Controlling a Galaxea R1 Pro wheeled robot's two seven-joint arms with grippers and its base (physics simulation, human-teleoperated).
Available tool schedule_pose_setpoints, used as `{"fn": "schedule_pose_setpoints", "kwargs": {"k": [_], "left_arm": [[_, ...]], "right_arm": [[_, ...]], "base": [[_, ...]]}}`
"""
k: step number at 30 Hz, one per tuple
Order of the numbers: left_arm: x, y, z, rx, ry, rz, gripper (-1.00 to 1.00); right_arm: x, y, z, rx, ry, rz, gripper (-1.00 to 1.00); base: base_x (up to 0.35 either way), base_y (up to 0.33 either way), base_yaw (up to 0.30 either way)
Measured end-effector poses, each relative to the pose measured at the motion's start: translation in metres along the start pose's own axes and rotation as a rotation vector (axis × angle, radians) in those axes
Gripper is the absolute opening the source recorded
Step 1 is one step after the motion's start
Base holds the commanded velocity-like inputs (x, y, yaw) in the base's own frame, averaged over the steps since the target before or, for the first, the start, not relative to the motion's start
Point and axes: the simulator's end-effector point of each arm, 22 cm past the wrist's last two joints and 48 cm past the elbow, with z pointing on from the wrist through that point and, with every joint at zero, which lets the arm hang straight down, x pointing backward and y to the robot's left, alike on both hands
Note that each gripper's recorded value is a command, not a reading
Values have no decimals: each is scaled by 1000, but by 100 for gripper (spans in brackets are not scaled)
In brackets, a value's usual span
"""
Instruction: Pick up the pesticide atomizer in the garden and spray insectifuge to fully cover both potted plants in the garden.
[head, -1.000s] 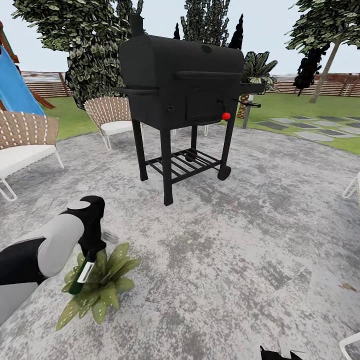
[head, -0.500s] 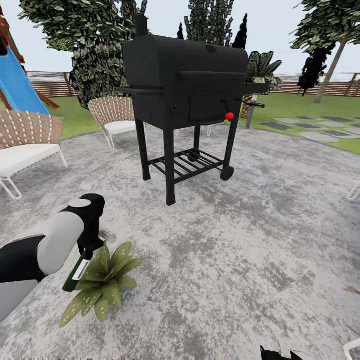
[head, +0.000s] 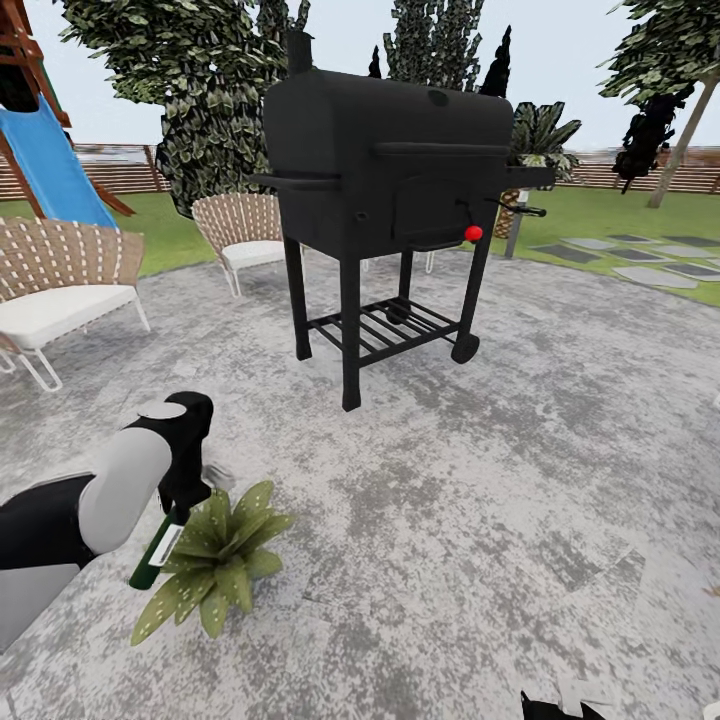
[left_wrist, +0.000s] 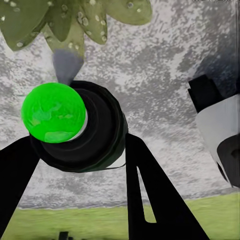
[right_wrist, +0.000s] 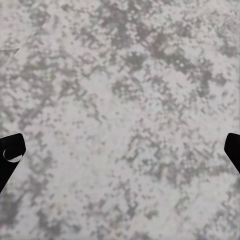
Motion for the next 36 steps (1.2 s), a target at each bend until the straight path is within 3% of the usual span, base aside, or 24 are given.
{"fn": "schedule_pose_setpoints", "kwargs": {"k": [5, 8, 20, 28, 36], "left_arm": [[-16, -24, -1, 4, -6, 47, -100], [-16, -32, 8, 11, 9, 58, -100], [6, -13, 25, 6, 47, 20, -100], [-6, -37, 32, 23, 50, 59, -100], [10, -30, 50, 30, 84, 42, -100]], "right_arm": [[0, 0, 0, -1, 0, 0, 100], [0, 0, 0, -1, 0, 0, 100], [0, -1, 0, 0, 0, -1, 100], [-1, -4, 0, 5, -2, -3, 100], [-1, -3, 0, 3, -1, -2, 100]], "base": [[0, 0, 0], [0, 0, 0], [0, 0, 0], [0, 0, 0], [0, 0, 0]]}}
